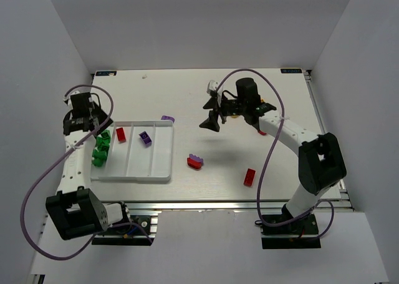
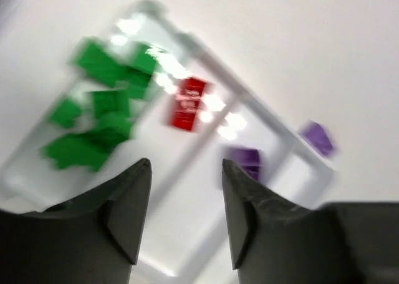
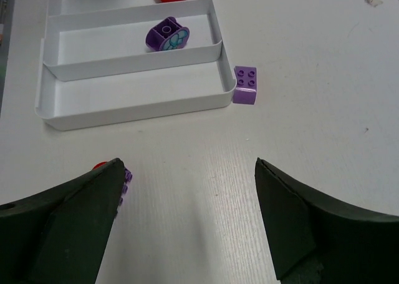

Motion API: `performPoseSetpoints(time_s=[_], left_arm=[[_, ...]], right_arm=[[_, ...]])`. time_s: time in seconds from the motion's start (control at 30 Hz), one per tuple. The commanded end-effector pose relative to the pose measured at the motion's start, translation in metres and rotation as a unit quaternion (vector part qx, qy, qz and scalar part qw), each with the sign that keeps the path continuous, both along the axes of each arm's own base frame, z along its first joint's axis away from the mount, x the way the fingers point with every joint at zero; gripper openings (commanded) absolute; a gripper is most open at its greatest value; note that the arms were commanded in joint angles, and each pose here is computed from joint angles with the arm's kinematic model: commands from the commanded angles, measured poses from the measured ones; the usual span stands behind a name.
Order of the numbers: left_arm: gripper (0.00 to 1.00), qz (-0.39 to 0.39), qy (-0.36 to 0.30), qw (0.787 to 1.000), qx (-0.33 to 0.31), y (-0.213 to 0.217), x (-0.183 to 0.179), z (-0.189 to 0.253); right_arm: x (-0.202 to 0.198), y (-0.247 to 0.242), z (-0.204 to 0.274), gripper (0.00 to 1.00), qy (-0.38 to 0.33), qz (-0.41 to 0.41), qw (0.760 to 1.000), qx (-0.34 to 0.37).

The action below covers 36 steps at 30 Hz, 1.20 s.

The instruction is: Sort the legos into containers by color

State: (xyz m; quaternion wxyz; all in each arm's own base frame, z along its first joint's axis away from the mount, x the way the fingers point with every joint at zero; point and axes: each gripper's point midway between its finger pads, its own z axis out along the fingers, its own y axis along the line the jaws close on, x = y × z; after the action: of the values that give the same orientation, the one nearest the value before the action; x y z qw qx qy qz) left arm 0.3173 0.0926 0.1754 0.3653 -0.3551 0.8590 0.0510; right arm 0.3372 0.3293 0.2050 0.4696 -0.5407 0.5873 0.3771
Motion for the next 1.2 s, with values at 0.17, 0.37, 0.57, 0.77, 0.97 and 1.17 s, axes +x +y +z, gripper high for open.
performPoseSetpoints(time_s=[0.17, 0.37, 0.57, 0.77, 0.97, 1.17], left_arm=[[0.92, -0.244, -0.035, 0.961, -0.121, -0.170, 0.074, 0.013], [0.98, -0.262, 0.058, 0.958, -0.101, -0.198, 0.102, -0.024], [0.98, -0.250, 0.061, 0.964, -0.064, -0.212, 0.142, -0.027], [0.93, -0.234, 0.093, 0.966, -0.056, -0.220, 0.160, -0.056], [0.91, -0.242, 0.127, 0.961, -0.040, -0.223, 0.165, -0.082], [0.90, -0.251, 0.127, 0.959, -0.039, -0.229, 0.171, -0.100]], right_arm=[[0.009, 0.002, -0.006, 0.89, 0.103, -0.027, 0.994, -0.037], [0.007, -0.010, -0.013, 0.90, 0.099, -0.052, 0.992, -0.055], [0.003, -0.016, -0.017, 0.89, 0.105, -0.058, 0.991, -0.058], [0.005, -0.020, -0.020, 0.89, 0.109, -0.065, 0.990, -0.060], [0.008, -0.022, -0.020, 0.89, 0.114, -0.069, 0.990, -0.055], [0.005, -0.022, -0.018, 0.89, 0.121, -0.064, 0.989, -0.049]])
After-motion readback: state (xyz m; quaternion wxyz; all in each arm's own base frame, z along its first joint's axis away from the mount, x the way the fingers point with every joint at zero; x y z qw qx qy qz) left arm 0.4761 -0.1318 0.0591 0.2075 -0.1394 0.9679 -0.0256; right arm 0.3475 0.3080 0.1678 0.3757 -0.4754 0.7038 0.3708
